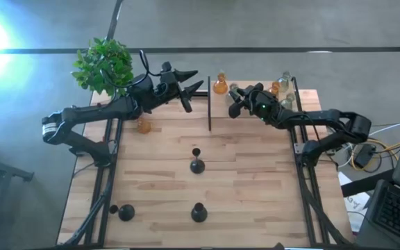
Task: Pick & Place candle stick holders
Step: Put the green glass candle holder on the shelf
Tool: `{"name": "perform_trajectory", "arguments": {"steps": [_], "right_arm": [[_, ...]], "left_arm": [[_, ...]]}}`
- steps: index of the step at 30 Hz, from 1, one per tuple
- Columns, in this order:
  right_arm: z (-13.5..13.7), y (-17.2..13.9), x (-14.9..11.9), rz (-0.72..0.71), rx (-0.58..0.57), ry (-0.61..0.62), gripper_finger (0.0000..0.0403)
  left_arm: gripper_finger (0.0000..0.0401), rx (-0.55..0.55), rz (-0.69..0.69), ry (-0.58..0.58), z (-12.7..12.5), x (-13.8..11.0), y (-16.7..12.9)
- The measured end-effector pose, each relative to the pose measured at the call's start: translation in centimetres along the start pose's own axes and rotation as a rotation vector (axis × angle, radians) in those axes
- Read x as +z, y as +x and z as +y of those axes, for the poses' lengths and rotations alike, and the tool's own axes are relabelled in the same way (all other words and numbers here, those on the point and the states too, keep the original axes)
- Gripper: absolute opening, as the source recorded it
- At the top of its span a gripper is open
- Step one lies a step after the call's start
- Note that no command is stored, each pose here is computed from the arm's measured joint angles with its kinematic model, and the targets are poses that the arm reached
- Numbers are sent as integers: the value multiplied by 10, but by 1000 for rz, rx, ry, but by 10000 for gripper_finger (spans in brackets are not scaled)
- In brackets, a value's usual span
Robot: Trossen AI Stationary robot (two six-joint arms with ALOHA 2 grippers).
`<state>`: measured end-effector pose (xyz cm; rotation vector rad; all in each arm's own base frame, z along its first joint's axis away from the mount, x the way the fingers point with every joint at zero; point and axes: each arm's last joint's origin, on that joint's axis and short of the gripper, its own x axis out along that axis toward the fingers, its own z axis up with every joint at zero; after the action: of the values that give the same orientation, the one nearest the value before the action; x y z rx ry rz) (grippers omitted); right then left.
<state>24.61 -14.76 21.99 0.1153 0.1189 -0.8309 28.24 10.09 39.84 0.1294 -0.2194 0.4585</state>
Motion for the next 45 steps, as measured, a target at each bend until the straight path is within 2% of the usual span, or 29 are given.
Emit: {"name": "perform_trajectory", "arguments": {"steps": [15, 45], "right_arm": [[-7, 5, -2, 1, -35, 3, 103], [-11, 6, -2, 9, -13, 3, 108]], "left_arm": [[202, 2, 0, -2, 0, 0, 0], [202, 1, 1, -29, 0, 0, 0]]}}
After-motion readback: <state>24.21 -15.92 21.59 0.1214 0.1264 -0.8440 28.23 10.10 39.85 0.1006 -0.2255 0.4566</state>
